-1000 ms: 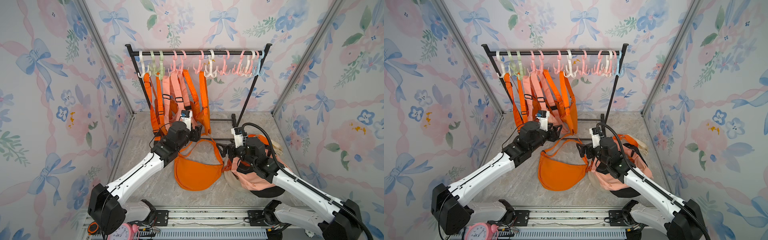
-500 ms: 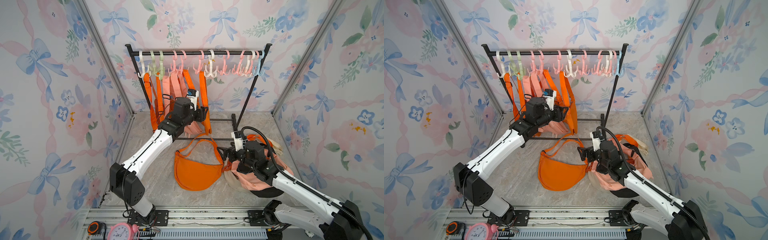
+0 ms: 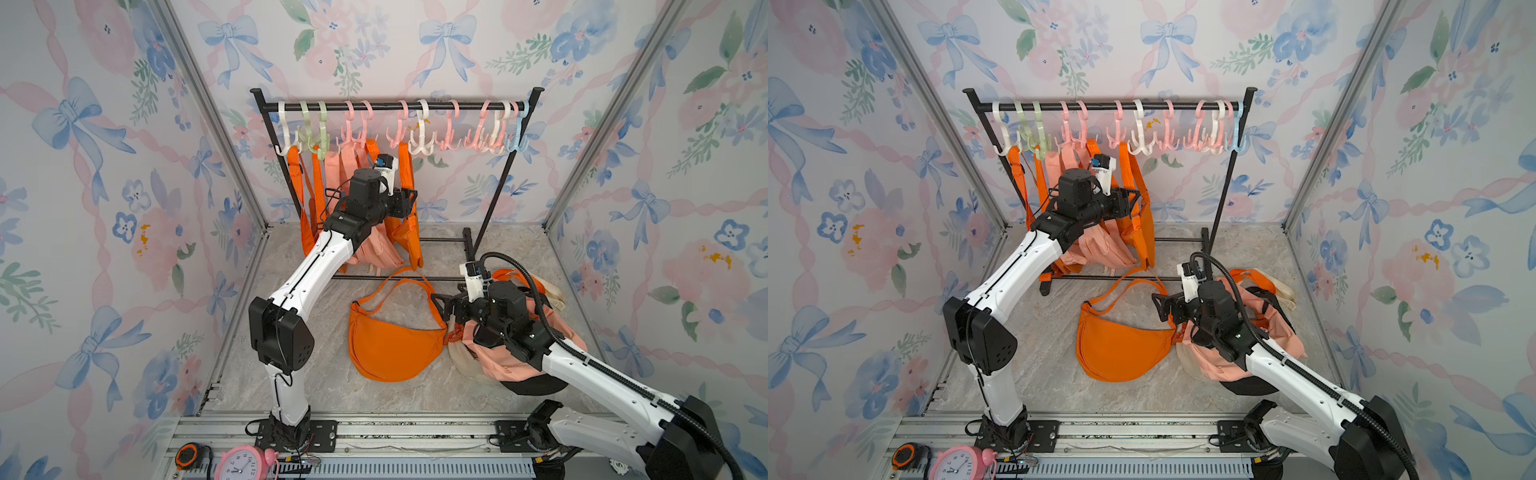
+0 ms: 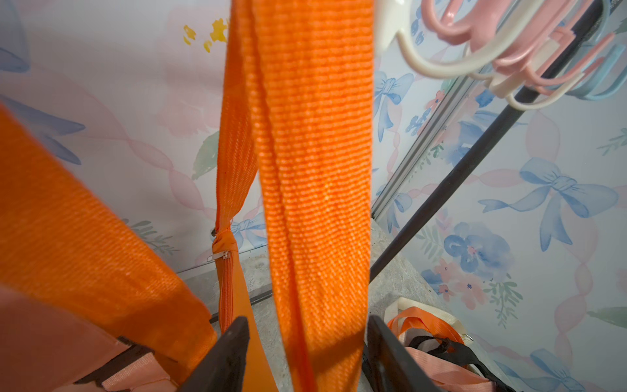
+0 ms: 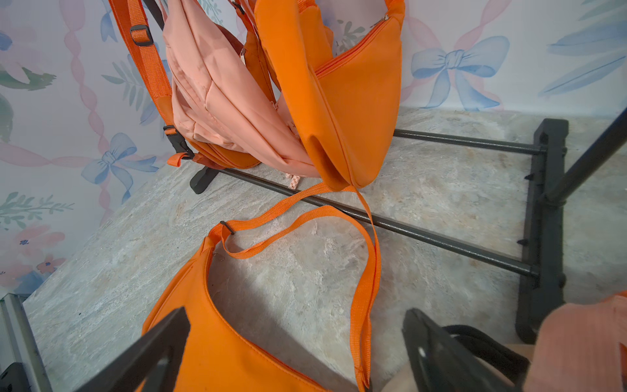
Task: Take the bag off the hook
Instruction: Pick up the bag from the hook.
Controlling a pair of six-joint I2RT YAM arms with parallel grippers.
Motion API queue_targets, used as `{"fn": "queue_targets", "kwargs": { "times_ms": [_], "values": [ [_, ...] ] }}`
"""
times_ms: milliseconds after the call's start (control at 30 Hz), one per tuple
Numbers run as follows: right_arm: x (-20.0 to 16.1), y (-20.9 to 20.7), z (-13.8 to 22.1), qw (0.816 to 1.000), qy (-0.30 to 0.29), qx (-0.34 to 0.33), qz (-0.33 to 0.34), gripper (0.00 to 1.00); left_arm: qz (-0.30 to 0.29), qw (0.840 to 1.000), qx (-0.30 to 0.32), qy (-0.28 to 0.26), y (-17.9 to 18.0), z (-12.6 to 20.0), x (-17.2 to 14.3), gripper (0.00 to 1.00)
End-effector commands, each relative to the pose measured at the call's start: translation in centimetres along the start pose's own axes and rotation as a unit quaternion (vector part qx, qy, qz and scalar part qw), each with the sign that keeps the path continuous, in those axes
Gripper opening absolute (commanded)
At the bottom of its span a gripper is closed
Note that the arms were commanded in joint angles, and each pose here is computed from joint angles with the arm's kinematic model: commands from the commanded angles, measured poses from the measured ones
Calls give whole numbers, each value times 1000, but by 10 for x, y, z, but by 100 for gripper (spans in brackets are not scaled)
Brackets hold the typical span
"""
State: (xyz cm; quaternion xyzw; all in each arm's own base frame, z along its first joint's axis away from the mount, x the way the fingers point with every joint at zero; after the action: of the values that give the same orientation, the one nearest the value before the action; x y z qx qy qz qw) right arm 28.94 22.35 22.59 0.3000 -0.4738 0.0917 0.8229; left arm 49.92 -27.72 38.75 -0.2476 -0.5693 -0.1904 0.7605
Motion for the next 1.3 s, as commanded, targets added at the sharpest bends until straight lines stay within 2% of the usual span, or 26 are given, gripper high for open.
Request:
{"fn": "queue_targets", "kwargs": {
  "times_ms": [0, 67, 233, 300, 333, 600, 867, 1033, 1267],
  "values": [
    [2, 11, -5, 1000, -1, 23, -3, 98, -1, 1000, -18, -7, -3, -3, 10, 54],
    [0, 11, -8, 1000, 5, 23, -2, 97, -1, 1000, -21, -10, -4, -6, 13, 45],
    [-4, 9, -14, 1000, 14, 20, 3, 96, -5, 999, -32, -17, -8, -9, 19, 11],
    [-3, 10, -15, 1000, 14, 22, 1, 95, -6, 999, -35, -21, -9, -7, 22, 1],
    [-2, 11, -16, 1000, 14, 26, -3, 94, -8, 999, -36, -23, -10, -5, 24, 0],
    [19, 23, -27, 999, -2, 53, -12, 90, -26, 998, -36, -39, -23, 22, 40, 0],
    [54, 33, -39, 997, -20, 67, -10, 91, -39, 998, -27, -38, -30, 53, 34, 0],
    [85, 32, -46, 997, -45, 67, 10, 93, -42, 997, -18, -60, -31, 71, 36, 0],
    [135, 27, -72, 991, -91, 92, 44, 95, -33, 998, -10, -59, -24, 80, 34, 0]
  ]
}}
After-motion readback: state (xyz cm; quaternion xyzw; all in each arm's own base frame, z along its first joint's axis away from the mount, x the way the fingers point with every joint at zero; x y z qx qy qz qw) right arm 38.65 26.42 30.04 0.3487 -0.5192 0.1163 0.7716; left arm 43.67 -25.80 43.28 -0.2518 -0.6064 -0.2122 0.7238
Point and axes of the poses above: each gripper's point midway between its finger pads, its own z axis back along the fingers, its own y axis along the line the jaws close on, x = y × z, the point moved 1 cm from there along z, back along the fingers, and after that the axes turned 9 degrees about -z, right-handed, at the moved point
